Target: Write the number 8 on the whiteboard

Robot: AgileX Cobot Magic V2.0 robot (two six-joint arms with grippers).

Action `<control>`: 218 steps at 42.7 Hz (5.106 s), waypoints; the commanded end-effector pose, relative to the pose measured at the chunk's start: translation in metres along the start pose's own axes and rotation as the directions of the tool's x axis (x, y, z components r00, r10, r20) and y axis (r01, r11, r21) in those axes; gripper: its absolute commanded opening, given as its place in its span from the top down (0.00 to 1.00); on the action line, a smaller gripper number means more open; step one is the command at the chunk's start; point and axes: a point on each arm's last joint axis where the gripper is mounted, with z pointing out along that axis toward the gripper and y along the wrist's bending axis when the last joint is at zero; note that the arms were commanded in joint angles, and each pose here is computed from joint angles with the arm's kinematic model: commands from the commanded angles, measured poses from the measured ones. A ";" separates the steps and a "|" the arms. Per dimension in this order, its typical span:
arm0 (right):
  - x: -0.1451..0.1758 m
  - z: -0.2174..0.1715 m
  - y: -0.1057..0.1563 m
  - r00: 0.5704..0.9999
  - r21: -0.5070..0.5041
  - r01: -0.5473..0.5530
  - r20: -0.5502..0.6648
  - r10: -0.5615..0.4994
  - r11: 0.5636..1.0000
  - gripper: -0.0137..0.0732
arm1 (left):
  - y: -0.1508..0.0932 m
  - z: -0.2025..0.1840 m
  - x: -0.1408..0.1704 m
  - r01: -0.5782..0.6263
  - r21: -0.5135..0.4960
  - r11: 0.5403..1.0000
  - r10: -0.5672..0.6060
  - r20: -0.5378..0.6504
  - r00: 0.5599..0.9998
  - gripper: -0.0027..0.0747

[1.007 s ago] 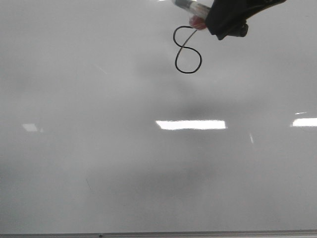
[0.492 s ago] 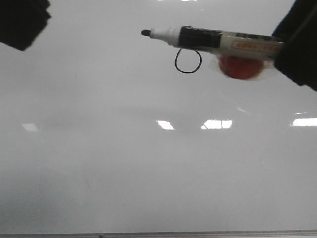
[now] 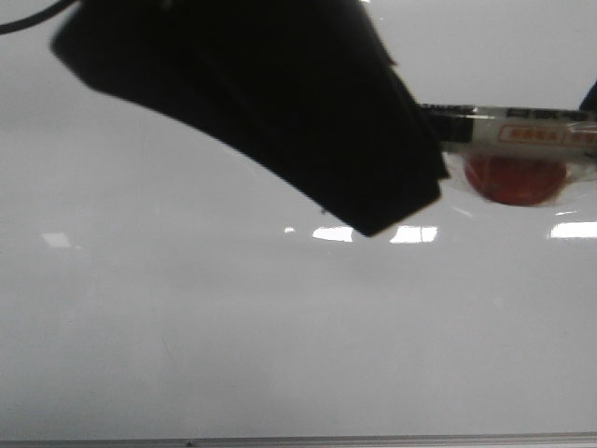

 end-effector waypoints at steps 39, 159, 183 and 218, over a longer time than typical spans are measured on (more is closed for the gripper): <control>-0.005 -0.015 -0.005 0.999 0.056 -0.014 0.040 0.011 0.998 0.26 | 0.008 -0.005 -0.020 0.028 -0.089 0.996 -0.019 0.103 0.994 0.98; 0.035 -0.085 -0.023 0.926 0.404 -0.373 0.215 0.309 0.835 0.24 | 0.132 -0.087 0.247 0.778 -0.627 -0.035 -0.478 0.694 0.538 0.57; 0.036 -0.082 -0.019 0.882 0.338 -0.470 0.223 0.415 0.816 0.24 | 0.071 -0.168 0.171 0.791 -0.611 0.014 -0.770 0.498 0.399 0.59; 0.036 -0.098 -0.014 0.841 0.262 -0.495 0.383 0.381 0.828 0.83 | -0.012 -0.200 0.141 0.788 -0.613 0.052 -0.683 0.554 0.476 0.92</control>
